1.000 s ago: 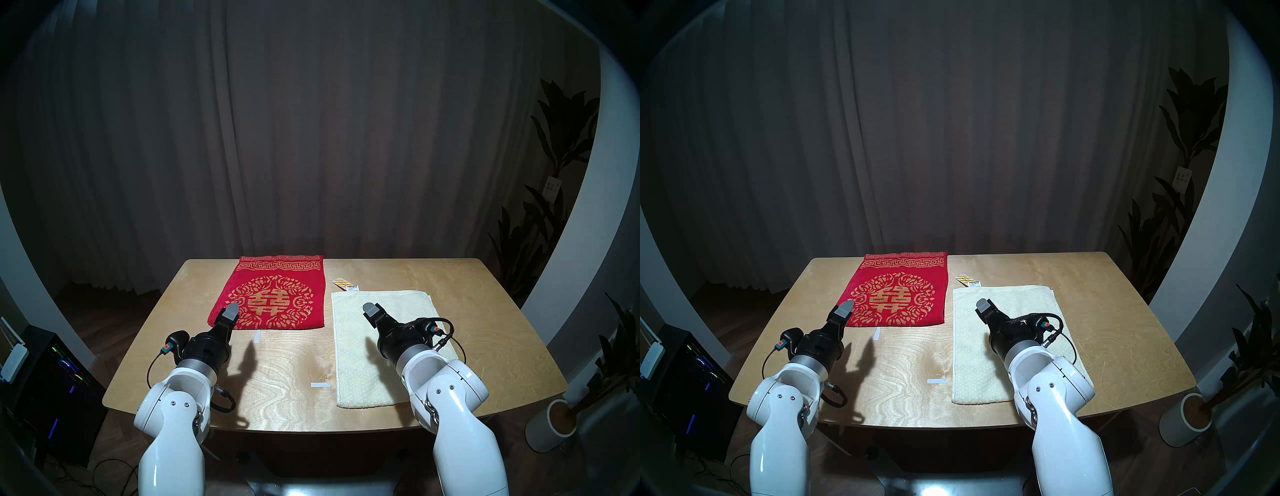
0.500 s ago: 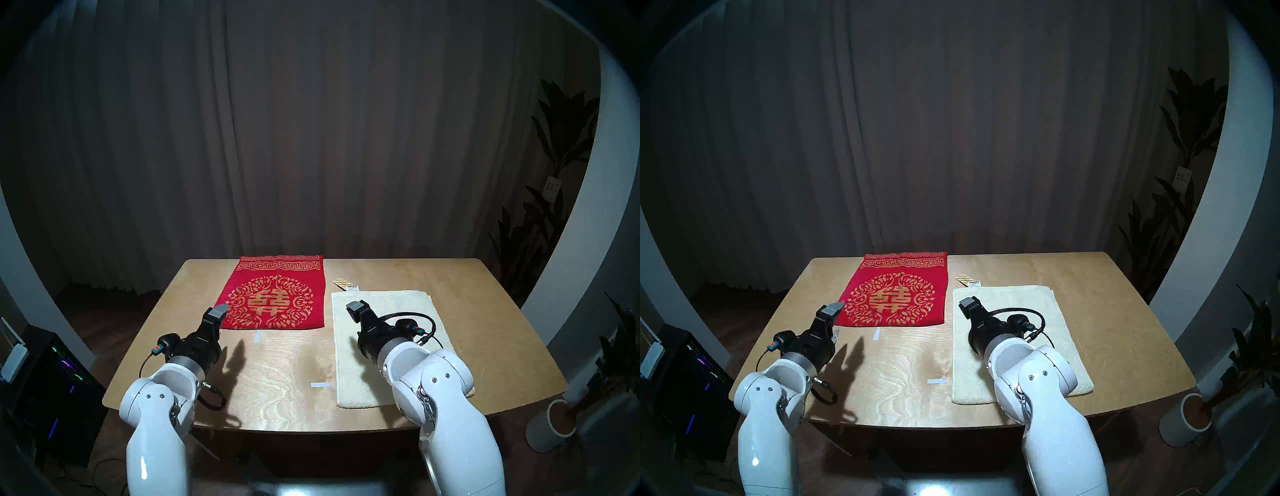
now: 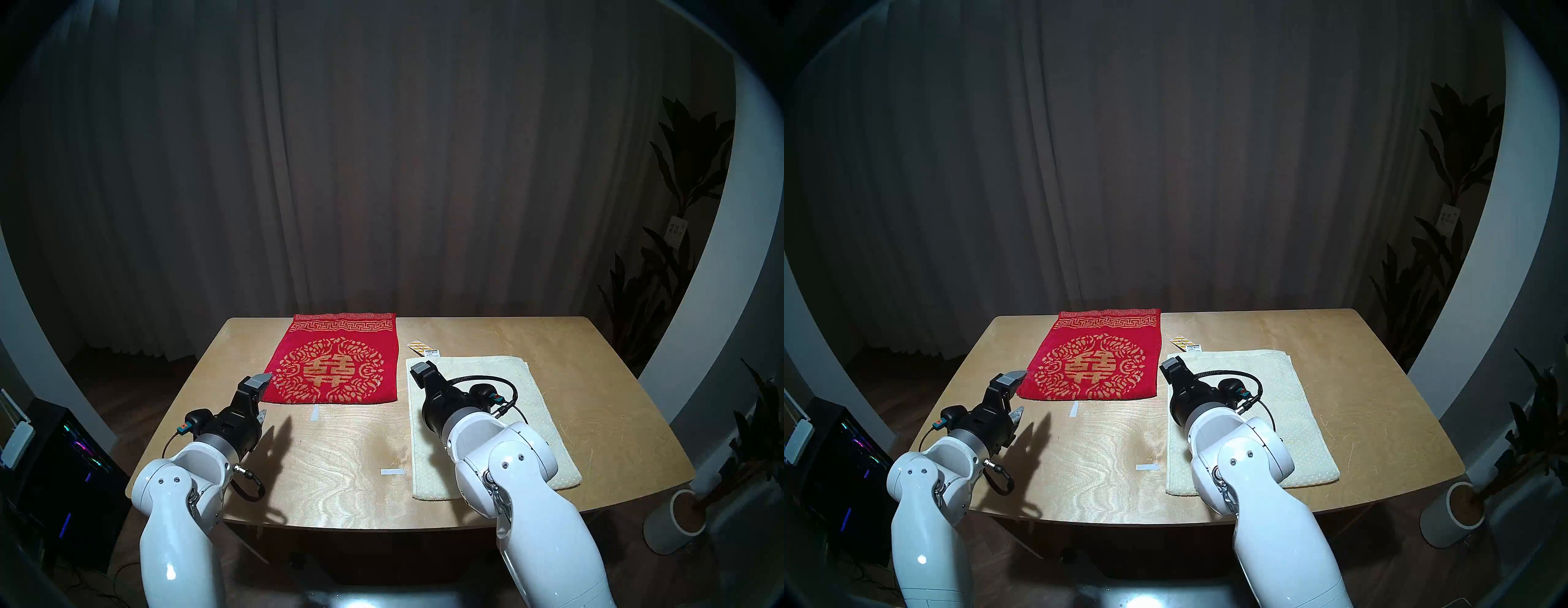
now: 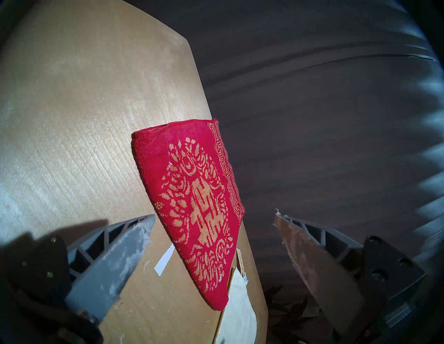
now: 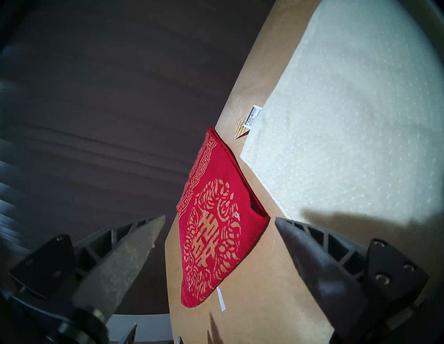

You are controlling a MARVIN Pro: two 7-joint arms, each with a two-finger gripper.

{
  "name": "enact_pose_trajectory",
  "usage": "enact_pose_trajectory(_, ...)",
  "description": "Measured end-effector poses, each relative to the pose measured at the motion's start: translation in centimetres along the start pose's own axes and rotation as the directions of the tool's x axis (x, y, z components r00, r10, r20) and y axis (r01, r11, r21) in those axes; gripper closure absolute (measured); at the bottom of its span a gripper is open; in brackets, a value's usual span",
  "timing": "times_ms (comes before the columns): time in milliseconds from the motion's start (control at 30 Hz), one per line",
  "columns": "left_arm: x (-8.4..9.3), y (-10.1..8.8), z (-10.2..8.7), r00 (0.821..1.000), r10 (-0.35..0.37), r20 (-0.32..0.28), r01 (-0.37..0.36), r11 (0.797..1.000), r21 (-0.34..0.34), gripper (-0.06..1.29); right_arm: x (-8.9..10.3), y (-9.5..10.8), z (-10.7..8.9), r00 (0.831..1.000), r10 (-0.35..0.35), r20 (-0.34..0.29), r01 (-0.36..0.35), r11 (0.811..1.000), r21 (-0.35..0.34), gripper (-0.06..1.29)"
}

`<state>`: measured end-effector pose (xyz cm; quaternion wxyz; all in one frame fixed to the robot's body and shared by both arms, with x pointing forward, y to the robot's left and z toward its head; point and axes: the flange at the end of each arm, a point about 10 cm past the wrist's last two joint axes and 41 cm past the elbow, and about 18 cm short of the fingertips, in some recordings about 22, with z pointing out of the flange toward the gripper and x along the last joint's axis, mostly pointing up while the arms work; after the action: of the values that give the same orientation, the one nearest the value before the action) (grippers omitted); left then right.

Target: Fold each towel twice and stack them on table

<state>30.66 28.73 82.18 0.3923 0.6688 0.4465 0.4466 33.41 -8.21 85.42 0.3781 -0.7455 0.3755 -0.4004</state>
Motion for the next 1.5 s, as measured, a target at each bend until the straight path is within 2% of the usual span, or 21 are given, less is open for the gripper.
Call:
enact_pose_trajectory(200,0.1,0.2,0.0,1.000,-0.021,0.010,0.021,1.000,-0.013,-0.02,0.0,-0.1,0.2,1.000,-0.002,-0.017,0.002,1.000,-0.001,0.03)
enact_pose_trajectory(333,-0.1,0.0,0.2,0.998,-0.056,0.020,0.056,0.998,-0.025,-0.02,-0.3,-0.1,0.4,0.997,0.080,0.008,-0.080,0.996,-0.027,0.03)
enact_pose_trajectory(500,-0.4,-0.5,0.3,0.990,-0.133,0.039,0.135,0.990,-0.048,-0.02,-1.1,-0.5,0.6,0.972,0.224,0.073,-0.220,0.973,-0.067,0.03)
enact_pose_trajectory(667,-0.4,-1.0,0.4,0.981,-0.190,0.036,0.191,0.981,-0.023,-0.02,-1.9,-1.0,0.8,0.957,0.279,0.077,-0.272,0.958,-0.091,0.03)
enact_pose_trajectory(1000,-0.2,-2.2,1.0,0.970,-0.242,-0.025,0.243,0.962,0.124,-0.02,-2.4,-0.9,2.0,0.947,0.320,0.041,-0.311,0.940,-0.139,0.03)
enact_pose_trajectory(1300,-0.3,-2.6,2.1,0.965,-0.258,-0.033,0.260,0.949,0.178,-0.02,-3.4,-0.5,3.6,0.943,0.331,0.043,-0.321,0.934,-0.156,0.03)
enact_pose_trajectory(1500,-0.2,-2.6,2.8,0.968,-0.252,-0.023,0.251,0.950,0.187,-0.02,-4.1,-0.2,4.6,0.942,0.334,0.039,-0.323,0.932,-0.166,0.03)
